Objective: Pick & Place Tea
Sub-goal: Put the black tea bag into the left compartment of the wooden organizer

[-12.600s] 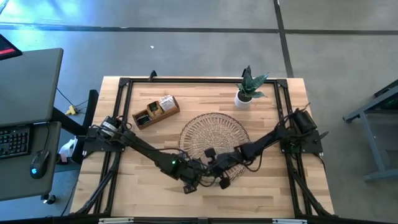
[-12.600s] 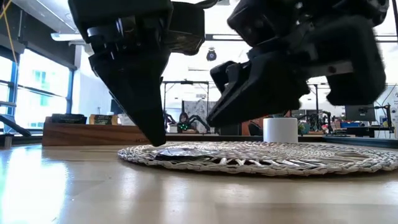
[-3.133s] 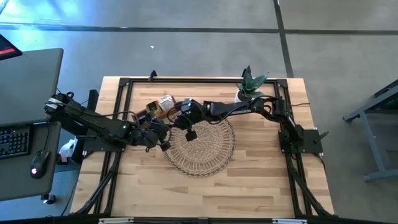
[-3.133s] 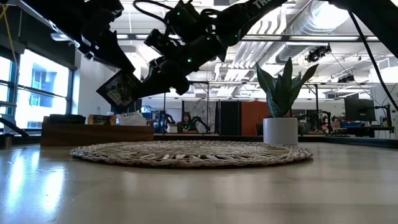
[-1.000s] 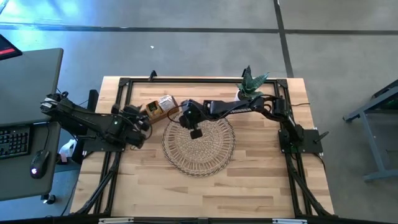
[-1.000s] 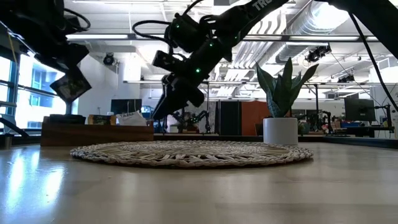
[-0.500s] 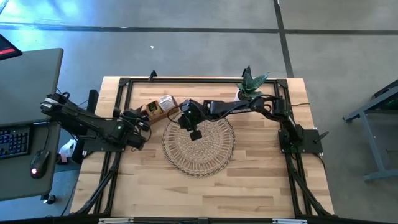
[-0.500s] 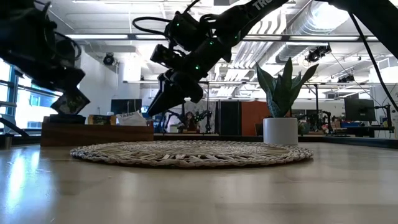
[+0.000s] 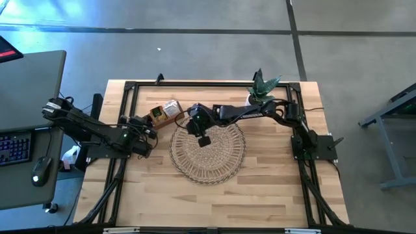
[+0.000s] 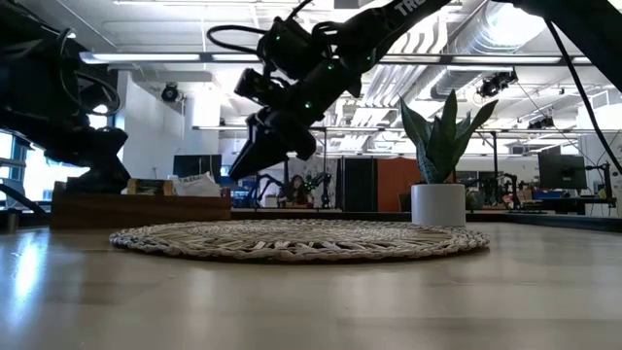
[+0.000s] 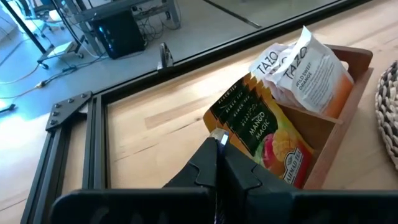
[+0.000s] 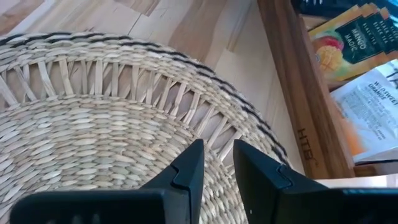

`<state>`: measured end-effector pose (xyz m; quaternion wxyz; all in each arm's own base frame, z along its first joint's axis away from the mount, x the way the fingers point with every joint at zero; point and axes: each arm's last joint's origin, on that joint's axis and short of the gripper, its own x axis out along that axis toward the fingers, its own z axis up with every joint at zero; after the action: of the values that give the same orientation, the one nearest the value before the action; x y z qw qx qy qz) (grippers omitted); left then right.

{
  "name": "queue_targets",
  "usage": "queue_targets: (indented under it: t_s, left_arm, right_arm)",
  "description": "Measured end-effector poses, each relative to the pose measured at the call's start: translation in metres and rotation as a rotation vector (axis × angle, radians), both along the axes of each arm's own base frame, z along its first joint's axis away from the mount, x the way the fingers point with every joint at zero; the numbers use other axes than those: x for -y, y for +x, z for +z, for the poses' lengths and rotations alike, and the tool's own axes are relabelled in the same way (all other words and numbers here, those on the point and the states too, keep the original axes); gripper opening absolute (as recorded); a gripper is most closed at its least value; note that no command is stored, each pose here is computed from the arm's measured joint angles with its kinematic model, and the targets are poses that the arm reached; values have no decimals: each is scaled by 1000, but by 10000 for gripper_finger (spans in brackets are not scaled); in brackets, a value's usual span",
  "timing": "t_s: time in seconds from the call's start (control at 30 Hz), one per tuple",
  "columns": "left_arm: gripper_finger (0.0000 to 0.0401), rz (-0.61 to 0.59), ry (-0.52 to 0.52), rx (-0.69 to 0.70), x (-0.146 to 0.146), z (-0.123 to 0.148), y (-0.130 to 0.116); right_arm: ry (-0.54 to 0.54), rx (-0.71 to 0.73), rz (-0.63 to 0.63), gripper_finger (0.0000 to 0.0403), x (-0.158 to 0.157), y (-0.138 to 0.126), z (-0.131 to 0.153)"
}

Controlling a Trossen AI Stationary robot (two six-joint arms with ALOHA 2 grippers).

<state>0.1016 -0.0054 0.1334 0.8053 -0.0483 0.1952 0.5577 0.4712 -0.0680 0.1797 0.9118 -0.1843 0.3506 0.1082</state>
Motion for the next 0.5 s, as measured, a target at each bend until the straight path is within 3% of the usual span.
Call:
queue_targets:
  t_s: [0.2,0.5]
  left_arm:
    - [17,0,0,0,0,0,0]
    - [110,-11,-24,-36,1,4,2]
  right_arm:
    - [5,25,10,83,0,2,2]
    - [17,65,29,83,-1,4,5]
